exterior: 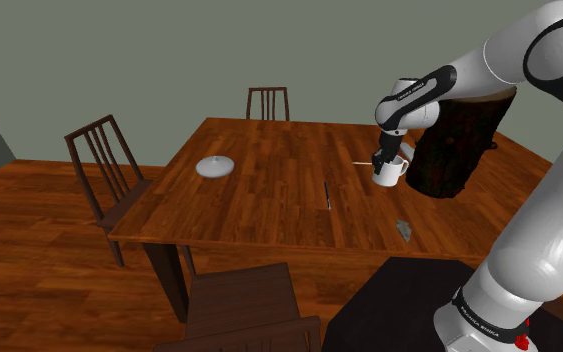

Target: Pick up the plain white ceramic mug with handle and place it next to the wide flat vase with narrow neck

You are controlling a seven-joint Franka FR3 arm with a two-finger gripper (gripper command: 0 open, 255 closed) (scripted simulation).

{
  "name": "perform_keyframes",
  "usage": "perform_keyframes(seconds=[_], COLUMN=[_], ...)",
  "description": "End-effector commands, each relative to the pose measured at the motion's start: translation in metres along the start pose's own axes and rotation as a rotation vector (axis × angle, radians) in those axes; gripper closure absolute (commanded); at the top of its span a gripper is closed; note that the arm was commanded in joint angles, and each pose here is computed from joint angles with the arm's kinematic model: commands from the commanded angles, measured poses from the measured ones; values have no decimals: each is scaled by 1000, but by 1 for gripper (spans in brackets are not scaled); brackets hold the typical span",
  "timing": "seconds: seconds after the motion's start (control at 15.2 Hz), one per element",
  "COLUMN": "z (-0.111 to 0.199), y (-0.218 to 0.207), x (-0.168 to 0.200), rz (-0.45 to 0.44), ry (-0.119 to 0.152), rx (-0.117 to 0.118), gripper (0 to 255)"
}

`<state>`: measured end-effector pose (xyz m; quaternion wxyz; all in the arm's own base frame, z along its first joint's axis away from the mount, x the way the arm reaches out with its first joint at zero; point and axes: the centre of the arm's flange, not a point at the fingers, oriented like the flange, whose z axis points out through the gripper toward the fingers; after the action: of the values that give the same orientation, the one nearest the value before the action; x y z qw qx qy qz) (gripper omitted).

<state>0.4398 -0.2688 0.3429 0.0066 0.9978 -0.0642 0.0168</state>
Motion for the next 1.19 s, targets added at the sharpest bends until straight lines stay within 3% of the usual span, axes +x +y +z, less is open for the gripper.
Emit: perform_keyframes(seconds=[0.0, 0.46, 1.12], z=[0, 0, -53], y=[0, 0, 1], x=[0, 0, 2], rz=[0, 0, 0], ry=[0, 0, 0], rx=[0, 0, 0], gripper=[255, 255, 255])
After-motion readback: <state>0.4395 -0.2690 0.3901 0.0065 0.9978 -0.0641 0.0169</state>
